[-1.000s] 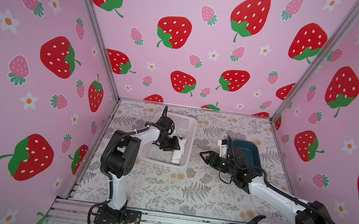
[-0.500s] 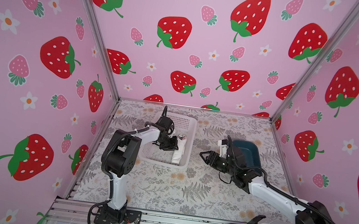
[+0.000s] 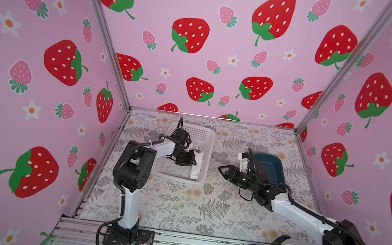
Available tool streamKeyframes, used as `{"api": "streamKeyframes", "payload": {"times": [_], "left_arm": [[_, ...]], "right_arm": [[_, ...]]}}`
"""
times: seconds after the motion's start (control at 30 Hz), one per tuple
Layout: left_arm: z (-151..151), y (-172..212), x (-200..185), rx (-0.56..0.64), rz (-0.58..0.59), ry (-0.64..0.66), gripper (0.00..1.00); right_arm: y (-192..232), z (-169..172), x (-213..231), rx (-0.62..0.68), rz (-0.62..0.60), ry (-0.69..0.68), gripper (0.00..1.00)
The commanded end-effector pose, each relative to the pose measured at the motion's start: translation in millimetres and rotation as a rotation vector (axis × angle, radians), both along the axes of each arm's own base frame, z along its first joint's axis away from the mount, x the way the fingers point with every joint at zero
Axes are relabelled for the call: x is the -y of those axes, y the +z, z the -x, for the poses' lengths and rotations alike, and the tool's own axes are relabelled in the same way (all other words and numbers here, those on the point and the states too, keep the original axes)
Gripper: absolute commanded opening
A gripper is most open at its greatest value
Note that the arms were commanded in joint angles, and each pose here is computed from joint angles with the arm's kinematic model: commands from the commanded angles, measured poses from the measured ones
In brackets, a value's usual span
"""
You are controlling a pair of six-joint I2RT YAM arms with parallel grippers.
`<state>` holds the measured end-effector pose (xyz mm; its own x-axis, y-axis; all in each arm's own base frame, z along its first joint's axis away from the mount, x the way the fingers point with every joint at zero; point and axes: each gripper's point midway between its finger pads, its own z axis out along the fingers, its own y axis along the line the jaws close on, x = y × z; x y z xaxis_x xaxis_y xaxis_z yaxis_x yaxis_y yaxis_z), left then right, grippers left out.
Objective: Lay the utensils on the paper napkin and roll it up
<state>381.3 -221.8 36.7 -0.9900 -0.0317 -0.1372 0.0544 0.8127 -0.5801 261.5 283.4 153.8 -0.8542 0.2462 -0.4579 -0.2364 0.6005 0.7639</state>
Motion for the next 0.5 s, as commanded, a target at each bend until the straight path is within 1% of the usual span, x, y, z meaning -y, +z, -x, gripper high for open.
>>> {"api": "streamKeyframes", "payload": {"times": [0.0, 0.07, 0.1, 0.17, 0.2, 0.33, 0.47], "left_arm": [[3, 5, -3, 0.015, -0.012, -0.008, 0.29], [3, 13, -6, 0.033, -0.019, 0.003, 0.37], [3, 18, -7, 0.048, -0.023, 0.007, 0.39], [3, 34, -11, 0.095, -0.026, 0.023, 0.49], [2, 42, -13, 0.118, -0.031, 0.029, 0.51], [1, 85, -25, 0.255, -0.056, 0.062, 0.60], [4, 124, -48, 0.405, -0.126, 0.126, 0.69]], "right_arm": [[5, 0, 1, 0.018, -0.008, -0.004, 0.63], [6, -1, 4, 0.029, 0.018, -0.014, 0.63], [7, -2, 6, 0.040, 0.031, -0.018, 0.63], [12, -8, 17, 0.073, 0.087, -0.056, 0.63], [13, -11, 23, 0.087, 0.121, -0.081, 0.63], [30, -27, 61, 0.186, 0.286, -0.207, 0.68], [49, -43, 113, 0.315, 0.495, -0.385, 0.74]]}}
